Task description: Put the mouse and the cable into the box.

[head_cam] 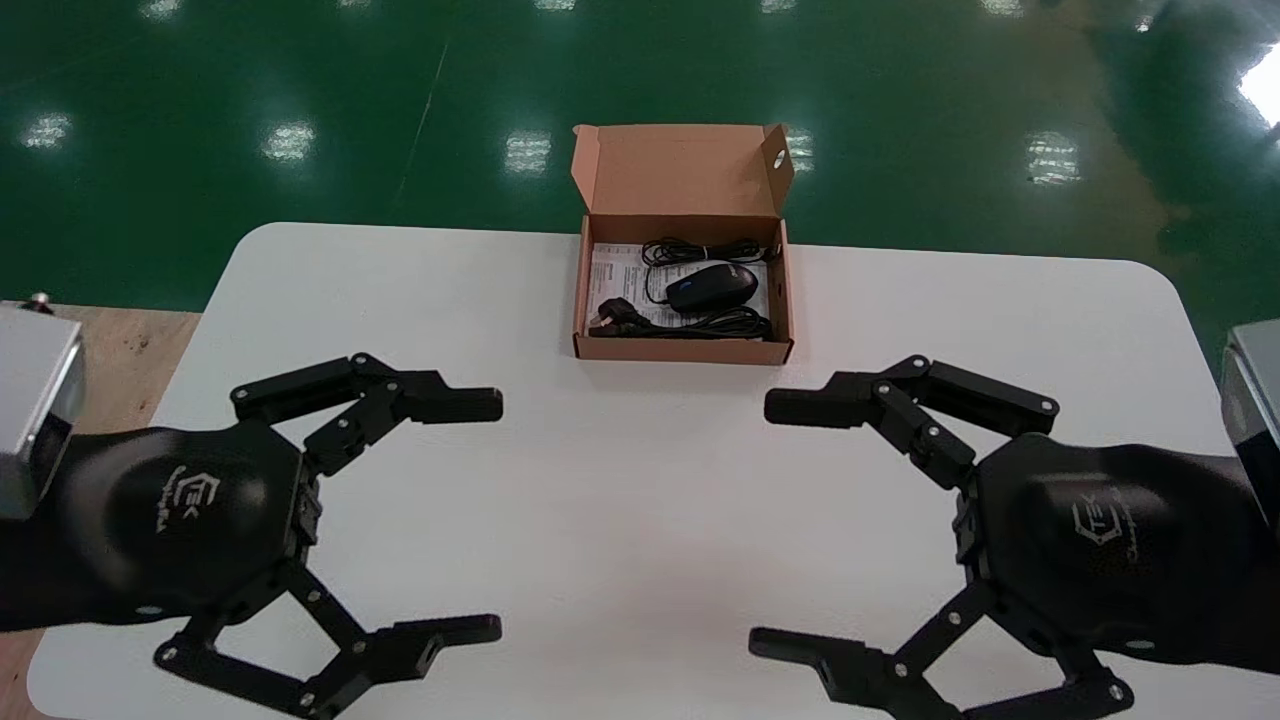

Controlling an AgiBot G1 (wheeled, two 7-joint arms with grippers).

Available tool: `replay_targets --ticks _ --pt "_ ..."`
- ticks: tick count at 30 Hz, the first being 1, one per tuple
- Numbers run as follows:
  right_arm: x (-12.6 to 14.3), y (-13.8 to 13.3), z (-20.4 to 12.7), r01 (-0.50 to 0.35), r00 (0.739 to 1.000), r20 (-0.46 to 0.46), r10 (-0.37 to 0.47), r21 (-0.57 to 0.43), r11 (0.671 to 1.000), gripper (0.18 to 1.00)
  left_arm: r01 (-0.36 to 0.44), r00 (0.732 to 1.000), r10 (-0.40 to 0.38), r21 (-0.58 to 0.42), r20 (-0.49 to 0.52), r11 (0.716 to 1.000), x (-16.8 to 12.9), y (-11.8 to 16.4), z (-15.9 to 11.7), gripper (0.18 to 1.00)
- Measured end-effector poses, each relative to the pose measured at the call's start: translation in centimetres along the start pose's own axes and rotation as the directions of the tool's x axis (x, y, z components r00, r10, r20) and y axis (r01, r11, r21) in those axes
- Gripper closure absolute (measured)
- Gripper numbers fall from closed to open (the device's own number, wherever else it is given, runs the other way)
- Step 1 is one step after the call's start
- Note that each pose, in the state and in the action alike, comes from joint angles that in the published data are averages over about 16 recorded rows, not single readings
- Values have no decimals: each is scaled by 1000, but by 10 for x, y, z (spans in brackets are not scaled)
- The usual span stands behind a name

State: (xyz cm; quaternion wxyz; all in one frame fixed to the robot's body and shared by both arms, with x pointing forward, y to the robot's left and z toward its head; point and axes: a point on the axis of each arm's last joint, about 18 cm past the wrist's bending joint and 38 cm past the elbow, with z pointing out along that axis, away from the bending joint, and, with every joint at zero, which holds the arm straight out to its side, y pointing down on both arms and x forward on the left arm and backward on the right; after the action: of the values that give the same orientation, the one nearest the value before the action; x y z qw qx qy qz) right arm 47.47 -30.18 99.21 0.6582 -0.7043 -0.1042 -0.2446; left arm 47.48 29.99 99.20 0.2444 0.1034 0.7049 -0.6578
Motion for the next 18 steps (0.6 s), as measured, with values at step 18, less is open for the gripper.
replay_targets --ticks 18 --pt "-2 -1 0 -5 1000 6 5 3 1000 178 -1 1000 1 -7 -4 1000 2 0 -1 183"
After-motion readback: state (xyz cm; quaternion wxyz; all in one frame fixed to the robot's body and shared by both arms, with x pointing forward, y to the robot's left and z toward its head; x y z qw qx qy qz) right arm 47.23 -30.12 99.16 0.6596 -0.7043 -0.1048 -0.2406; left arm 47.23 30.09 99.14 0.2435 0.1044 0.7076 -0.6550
